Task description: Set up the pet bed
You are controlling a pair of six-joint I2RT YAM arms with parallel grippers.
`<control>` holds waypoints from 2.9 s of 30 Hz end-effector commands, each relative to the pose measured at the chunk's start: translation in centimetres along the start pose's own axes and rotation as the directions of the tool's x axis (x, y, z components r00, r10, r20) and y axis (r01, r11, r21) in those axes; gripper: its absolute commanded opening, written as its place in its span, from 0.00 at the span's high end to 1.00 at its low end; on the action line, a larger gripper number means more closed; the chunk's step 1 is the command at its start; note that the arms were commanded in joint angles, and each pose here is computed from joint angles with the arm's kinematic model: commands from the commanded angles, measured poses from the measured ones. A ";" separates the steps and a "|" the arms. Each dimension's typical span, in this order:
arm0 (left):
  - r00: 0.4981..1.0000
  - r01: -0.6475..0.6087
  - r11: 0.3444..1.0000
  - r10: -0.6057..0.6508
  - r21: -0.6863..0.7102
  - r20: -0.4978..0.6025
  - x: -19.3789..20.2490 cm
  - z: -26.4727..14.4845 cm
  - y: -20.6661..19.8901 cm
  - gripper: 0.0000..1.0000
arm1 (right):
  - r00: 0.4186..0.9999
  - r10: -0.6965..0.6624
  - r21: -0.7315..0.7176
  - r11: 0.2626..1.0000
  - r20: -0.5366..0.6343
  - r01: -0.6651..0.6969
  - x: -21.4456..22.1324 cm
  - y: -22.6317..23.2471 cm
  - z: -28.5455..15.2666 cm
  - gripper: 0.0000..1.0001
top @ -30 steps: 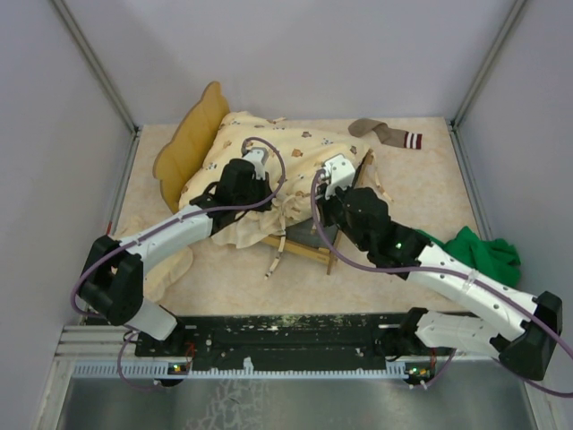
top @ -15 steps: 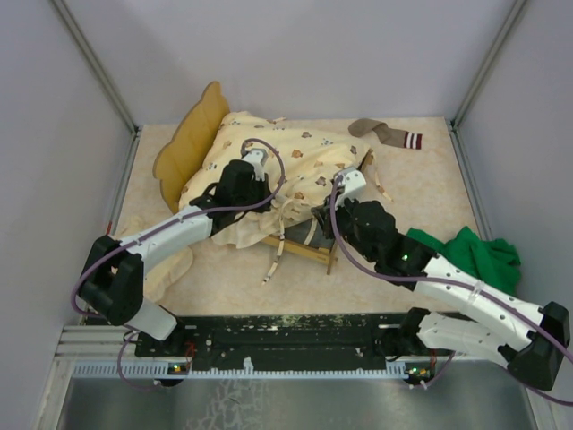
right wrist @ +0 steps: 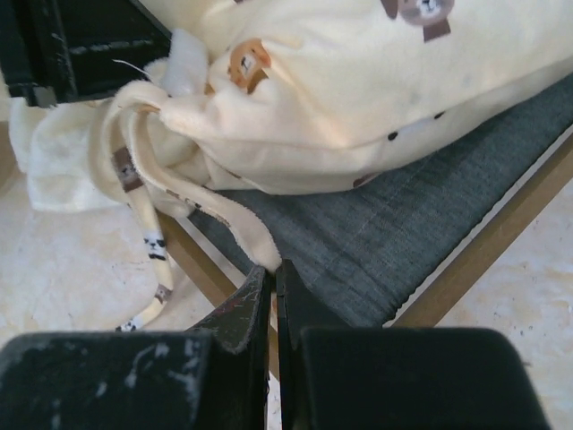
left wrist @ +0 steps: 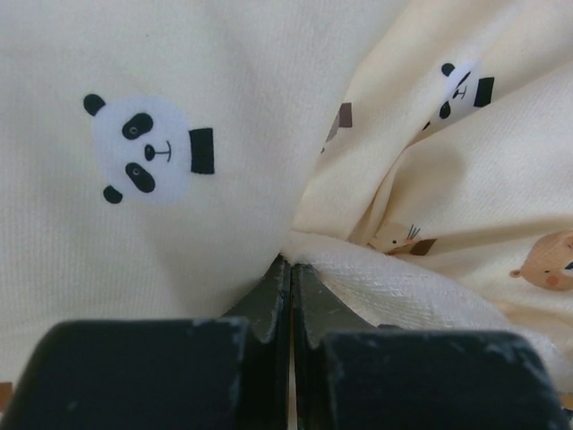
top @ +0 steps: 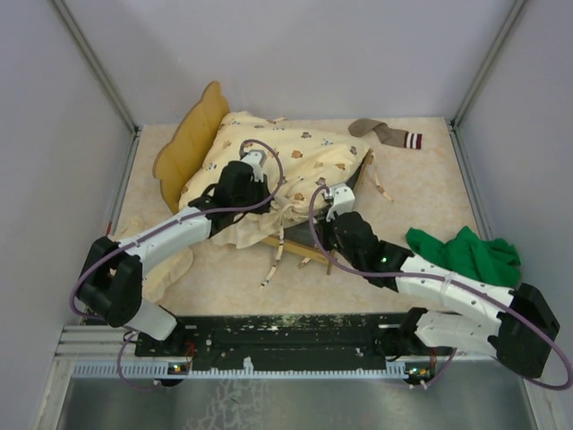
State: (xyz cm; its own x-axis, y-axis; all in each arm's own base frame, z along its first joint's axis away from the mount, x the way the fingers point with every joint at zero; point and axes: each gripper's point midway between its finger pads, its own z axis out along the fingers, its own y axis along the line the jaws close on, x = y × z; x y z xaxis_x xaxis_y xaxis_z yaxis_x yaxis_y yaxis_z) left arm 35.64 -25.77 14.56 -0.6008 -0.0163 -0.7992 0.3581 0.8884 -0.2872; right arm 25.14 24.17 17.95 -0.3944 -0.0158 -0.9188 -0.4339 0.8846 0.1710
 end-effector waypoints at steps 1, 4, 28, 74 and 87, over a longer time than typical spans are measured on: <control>1.000 0.008 1.000 -0.009 -0.027 -0.020 0.7 -0.8 1.1 1.00 | 0.996 0.057 0.008 0.998 0.070 -0.058 -1.3 0.4 0.9 1.00; 1.000 0.011 1.000 -0.012 -0.019 -0.020 0.6 -1.1 0.9 1.00 | 0.998 0.050 0.027 0.998 0.045 -0.051 -0.3 0.2 1.6 1.00; 1.000 -0.030 0.942 0.031 0.335 0.001 3.7 -11.2 -4.7 0.59 | 0.986 0.134 0.028 0.991 -0.095 -0.132 3.8 0.0 0.6 0.86; 0.921 0.322 0.896 -0.221 0.305 -0.322 15.7 -12.7 -3.8 0.52 | 0.460 -0.851 -0.732 0.143 0.252 0.666 14.7 7.7 -2.0 0.65; 0.909 0.333 0.919 -0.254 0.212 -0.329 17.7 -11.7 -1.9 0.50 | 0.384 -0.901 -0.706 0.138 0.202 0.694 17.1 7.1 0.4 0.69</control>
State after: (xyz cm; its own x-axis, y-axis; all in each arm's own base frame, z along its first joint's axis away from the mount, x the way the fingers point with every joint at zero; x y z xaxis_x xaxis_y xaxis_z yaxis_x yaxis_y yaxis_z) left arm 15.32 -22.67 7.82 -0.8786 -0.0684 -0.4725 0.2997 0.6914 -0.6574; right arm 14.18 28.66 2.12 0.3680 -0.7332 -0.5718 -0.9274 -0.2452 -0.2825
